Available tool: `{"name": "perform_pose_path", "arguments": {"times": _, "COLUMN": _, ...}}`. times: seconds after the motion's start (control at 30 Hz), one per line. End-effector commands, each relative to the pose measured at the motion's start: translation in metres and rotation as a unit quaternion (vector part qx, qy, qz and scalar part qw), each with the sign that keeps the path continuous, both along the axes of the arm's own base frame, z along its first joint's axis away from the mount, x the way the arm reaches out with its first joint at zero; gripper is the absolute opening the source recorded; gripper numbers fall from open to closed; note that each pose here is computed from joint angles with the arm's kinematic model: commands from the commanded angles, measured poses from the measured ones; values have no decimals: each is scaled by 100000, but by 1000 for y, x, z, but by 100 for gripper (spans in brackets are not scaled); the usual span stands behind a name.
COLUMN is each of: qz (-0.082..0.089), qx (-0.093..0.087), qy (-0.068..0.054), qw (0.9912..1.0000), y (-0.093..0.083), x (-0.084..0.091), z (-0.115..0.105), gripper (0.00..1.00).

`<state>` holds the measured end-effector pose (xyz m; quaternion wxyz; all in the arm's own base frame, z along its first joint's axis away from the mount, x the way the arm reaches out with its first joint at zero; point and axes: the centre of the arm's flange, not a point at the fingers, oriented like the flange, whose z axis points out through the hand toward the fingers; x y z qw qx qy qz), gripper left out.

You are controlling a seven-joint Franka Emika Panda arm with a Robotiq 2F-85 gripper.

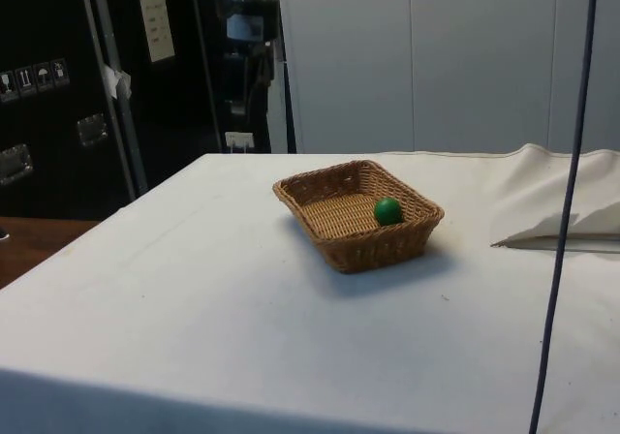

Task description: Pick up the ball and place it into the basket.

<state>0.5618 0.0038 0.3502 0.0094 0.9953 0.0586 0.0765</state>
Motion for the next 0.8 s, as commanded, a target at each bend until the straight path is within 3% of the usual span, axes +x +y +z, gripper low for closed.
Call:
{"name": "perform_pose_path", "arguments": {"times": 0.0, "qz": -288, "qx": -844, "qy": 505, "qw": 99995, "y": -2, "x": 3, "z": 1, "gripper": 100}}
{"name": "perform_pose_path", "arguments": {"times": 0.13, "qz": -424, "qx": -1676, "qy": 985, "qw": 99980, "y": -2, "x": 14, "z": 7, "gripper": 100}}
{"name": "perform_pose_path", "arguments": {"times": 0.17, "qz": -137, "qx": -1081, "qy": 571, "qw": 99992, "y": -1, "x": 13, "z": 8, "gripper": 100}}
{"name": "perform_pose_path", "arguments": {"times": 0.2, "qz": -441, "qx": -1819, "qy": 1065, "qw": 99977, "y": -1, "x": 16, "z": 9, "gripper": 100}}
{"name": "perform_pose_path", "arguments": {"times": 0.43, "qz": -878, "qx": -2646, "qy": 2577, "qw": 99928, "y": -3, "x": 28, "z": 16, "gripper": 100}}
{"name": "perform_pose_path", "arguments": {"times": 0.47, "qz": -445, "qx": -1962, "qy": 1733, "qw": 99965, "y": -1, "x": 26, "z": 14, "gripper": 100}}
{"name": "perform_pose_path", "arguments": {"times": 0.5, "qz": -875, "qx": -2705, "qy": 2911, "qw": 99917, "y": -3, "x": 29, "z": 16, "gripper": 100}}
{"name": "perform_pose_path", "arguments": {"times": 0.53, "qz": -1053, "qx": -2690, "qy": 3199, "qw": 99907, "y": -4, "x": 29, "z": 17, "gripper": 100}}
{"name": "perform_pose_path", "arguments": {"times": 0.73, "qz": -1544, "qx": -2647, "qy": 4774, "qw": 99839, "y": -11, "x": 30, "z": 26, "gripper": 100}}
{"name": "perform_pose_path", "arguments": {"times": 0.77, "qz": -1358, "qx": -2206, "qy": 4269, "qw": 99875, "y": -9, "x": 31, "z": 25, "gripper": 100}}
